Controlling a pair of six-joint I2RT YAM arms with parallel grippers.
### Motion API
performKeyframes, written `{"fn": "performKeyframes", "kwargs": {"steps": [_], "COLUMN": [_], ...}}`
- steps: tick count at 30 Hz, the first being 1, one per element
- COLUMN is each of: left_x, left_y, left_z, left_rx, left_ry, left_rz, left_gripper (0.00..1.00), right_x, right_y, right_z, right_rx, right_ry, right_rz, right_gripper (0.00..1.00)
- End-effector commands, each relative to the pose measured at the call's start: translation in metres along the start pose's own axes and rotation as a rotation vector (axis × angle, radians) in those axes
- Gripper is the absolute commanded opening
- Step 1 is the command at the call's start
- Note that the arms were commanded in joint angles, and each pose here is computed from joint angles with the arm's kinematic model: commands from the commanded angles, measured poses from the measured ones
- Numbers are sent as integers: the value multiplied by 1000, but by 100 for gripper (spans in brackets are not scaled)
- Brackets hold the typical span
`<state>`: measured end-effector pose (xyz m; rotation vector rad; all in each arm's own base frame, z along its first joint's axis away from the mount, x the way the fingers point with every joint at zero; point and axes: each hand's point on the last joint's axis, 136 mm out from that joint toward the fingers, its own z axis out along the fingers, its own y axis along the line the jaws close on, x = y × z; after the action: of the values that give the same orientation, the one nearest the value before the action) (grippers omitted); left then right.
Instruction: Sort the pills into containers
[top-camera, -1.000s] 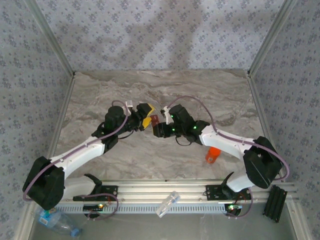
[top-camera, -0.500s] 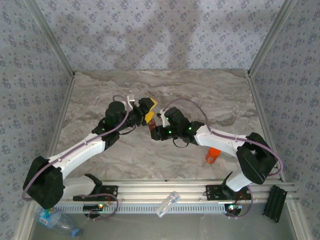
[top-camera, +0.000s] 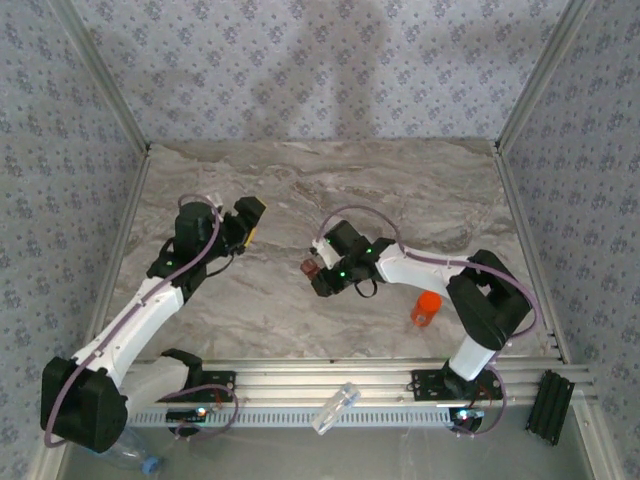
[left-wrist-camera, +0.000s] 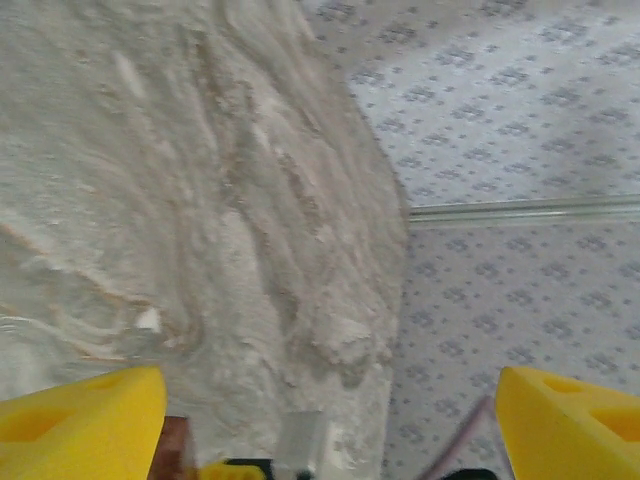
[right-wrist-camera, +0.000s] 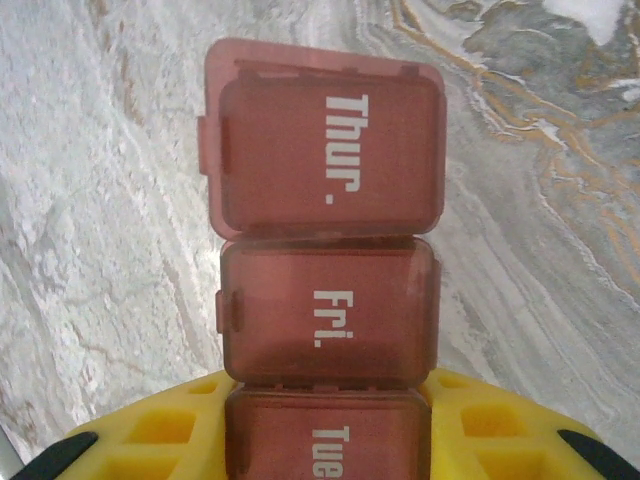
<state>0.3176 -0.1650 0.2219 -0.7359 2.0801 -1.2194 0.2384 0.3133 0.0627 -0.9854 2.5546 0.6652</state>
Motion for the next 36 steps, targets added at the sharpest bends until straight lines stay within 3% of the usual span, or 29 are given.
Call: {"fn": "performKeyframes", "kwargs": {"steps": [1, 13, 17, 19, 36], "left_x": [5, 6, 6, 5, 9], "left_y": [20, 31, 32, 32, 35], "left_z": [-2, 7, 9, 9, 13], "left_rx": [-60, -98, -101, -101, -111], "left_ry": [18, 35, 37, 36, 62], "left_rz": [38, 56, 55, 57, 71], "left_gripper": [86, 86, 86, 86, 88], "right_x": [5, 27, 32, 36, 27], "right_y": [2, -13, -18, -20, -81], "right_z": [-1, 24, 24, 22, -5], "right_rx": [36, 187, 226, 237, 456], "right_ry": [69, 208, 225, 232, 193], "right_rz": [-125, -247, -264, -266, -72], "right_gripper": [37, 43, 66, 71, 71]}}
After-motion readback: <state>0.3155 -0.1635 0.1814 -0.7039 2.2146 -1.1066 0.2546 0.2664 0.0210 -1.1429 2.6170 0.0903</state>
